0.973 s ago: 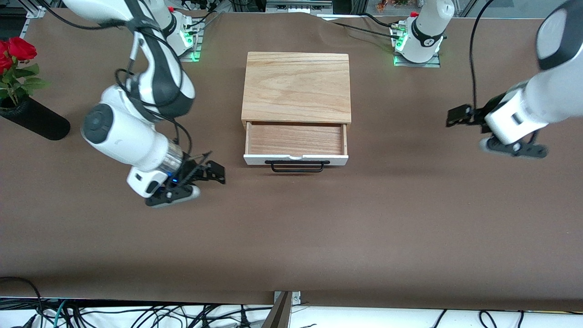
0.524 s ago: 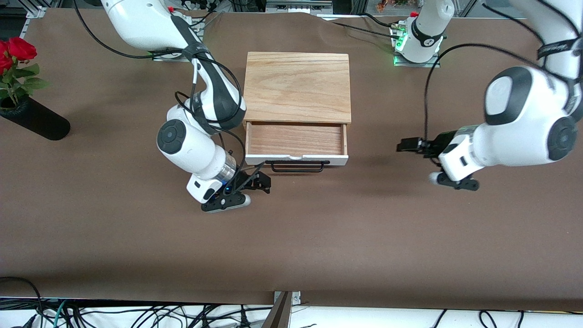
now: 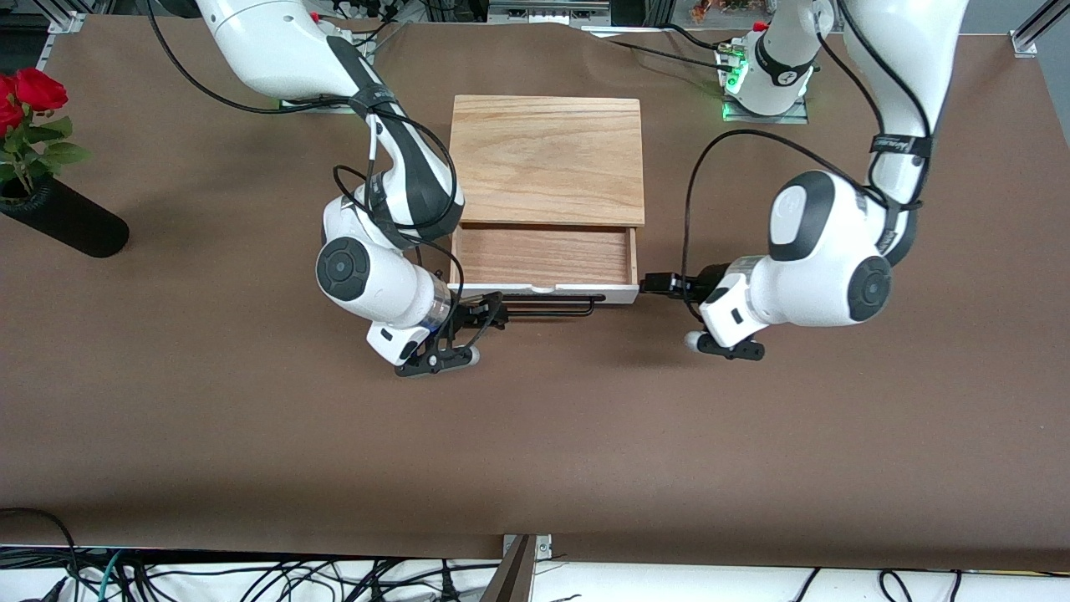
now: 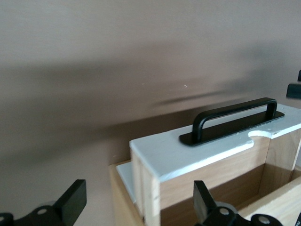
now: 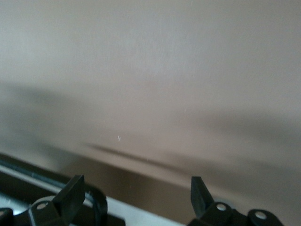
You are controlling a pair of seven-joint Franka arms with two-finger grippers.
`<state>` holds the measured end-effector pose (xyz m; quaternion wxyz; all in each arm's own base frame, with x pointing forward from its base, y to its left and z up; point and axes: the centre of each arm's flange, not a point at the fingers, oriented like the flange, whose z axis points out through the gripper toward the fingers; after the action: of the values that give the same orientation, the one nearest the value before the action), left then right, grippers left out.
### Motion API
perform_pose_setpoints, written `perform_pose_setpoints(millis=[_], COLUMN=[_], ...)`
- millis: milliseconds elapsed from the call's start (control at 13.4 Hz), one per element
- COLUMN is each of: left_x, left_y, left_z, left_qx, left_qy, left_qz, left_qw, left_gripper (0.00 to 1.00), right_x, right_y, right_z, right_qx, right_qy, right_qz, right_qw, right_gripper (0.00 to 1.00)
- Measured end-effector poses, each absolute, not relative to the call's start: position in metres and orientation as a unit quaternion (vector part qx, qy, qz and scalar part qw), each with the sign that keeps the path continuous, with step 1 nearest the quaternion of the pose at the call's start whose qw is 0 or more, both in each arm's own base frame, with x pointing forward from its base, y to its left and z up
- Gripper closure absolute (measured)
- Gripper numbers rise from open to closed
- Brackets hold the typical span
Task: Close drawer with both arms simultaneously
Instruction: 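Press the right gripper and the left gripper against the white drawer front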
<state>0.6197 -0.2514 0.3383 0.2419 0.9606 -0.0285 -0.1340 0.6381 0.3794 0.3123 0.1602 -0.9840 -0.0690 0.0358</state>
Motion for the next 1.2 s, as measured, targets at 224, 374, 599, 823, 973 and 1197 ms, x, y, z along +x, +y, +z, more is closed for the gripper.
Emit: perform_pose_setpoints(millis=[224,374,599,823,973,1197], left_x=[0.61,0.611,0.617,0.619,0.613,0.603], left_y=[-0.28,-0.281,-0.281,-0.287,-0.296,-0.306], left_z=[0.326,0.326,0.324,0.304,0.294,0.286], left_qx=[0.962,0.962,0.958,0.959,0.959,0.959], left_qy=[-0.021,-0.018,0.006,0.014,0.01,0.012], left_qz=[-0.119,-0.113,-0.1,-0.09,-0.098,-0.111], left_qw=[0.244,0.247,0.269,0.268,0.265,0.262], left_gripper=[0.0,0.0,0.0,0.0,0.0,0.0], right_x=[0.632,0.63,0.624,0.621,0.62,0.616], right_y=[0.38,0.38,0.382,0.384,0.385,0.387], right_z=[0.311,0.309,0.307,0.307,0.307,0.306], right_qx=[-0.983,-0.983,-0.981,-0.98,-0.98,-0.979], right_qy=[-0.074,-0.075,-0.08,-0.083,-0.084,-0.088], right_qz=[0.063,0.073,0.093,0.101,0.101,0.11], right_qw=[0.156,0.154,0.15,0.149,0.149,0.147], right_gripper=[0.0,0.0,0.0,0.0,0.0,0.0])
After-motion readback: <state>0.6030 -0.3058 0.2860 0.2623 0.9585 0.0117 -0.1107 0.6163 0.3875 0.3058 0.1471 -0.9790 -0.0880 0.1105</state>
